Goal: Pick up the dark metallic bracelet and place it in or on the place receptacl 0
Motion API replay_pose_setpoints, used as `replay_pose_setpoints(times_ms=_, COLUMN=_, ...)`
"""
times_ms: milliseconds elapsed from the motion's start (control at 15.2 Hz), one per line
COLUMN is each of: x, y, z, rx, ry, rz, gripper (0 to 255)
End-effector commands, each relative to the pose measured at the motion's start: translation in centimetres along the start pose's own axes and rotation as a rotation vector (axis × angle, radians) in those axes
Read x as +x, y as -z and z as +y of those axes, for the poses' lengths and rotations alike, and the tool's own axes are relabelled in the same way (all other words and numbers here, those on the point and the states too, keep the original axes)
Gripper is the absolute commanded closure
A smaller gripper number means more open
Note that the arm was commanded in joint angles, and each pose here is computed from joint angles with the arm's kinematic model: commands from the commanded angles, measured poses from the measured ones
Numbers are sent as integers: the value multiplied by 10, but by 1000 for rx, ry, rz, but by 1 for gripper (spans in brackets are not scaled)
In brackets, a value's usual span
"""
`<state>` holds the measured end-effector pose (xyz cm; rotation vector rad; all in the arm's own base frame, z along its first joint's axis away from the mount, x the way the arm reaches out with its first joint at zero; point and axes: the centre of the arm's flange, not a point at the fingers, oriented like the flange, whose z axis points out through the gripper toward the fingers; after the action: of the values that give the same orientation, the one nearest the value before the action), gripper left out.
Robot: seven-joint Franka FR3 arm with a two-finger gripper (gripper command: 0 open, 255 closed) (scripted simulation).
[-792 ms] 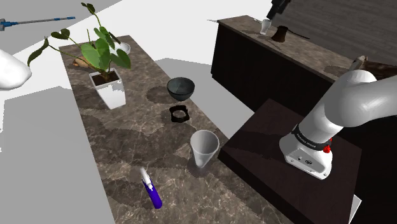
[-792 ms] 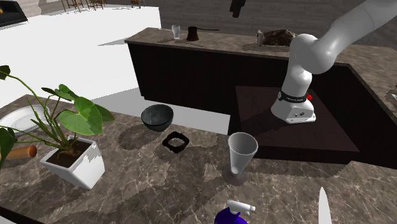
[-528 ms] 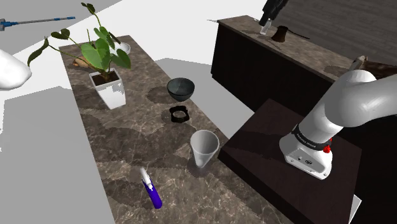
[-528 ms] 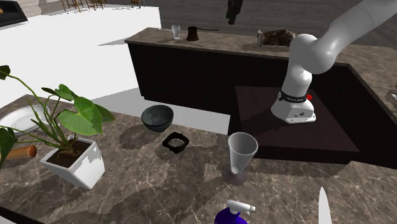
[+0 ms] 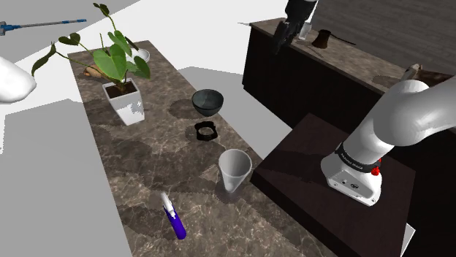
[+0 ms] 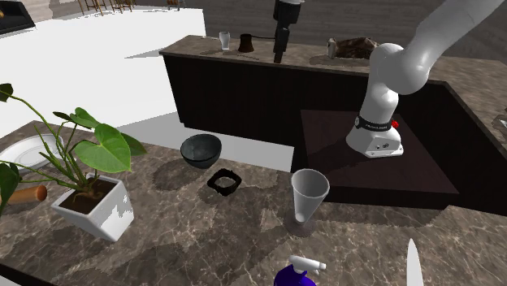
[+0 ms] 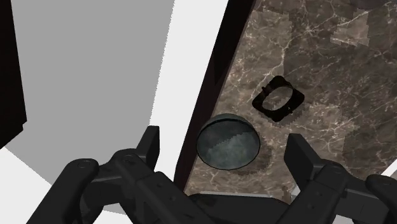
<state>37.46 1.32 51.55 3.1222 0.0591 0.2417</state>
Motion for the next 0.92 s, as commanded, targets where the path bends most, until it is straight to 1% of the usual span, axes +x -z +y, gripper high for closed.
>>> replay_pose_setpoints(times_ms=0, x=8, y=-24, z=-10, rx=-1, ry=-7, rz=-7, gripper=0)
replay_pose_setpoints(times_ms=858, x=67, y=-179, z=-65, rx=-5, ry=-47, rz=-61, gripper=0)
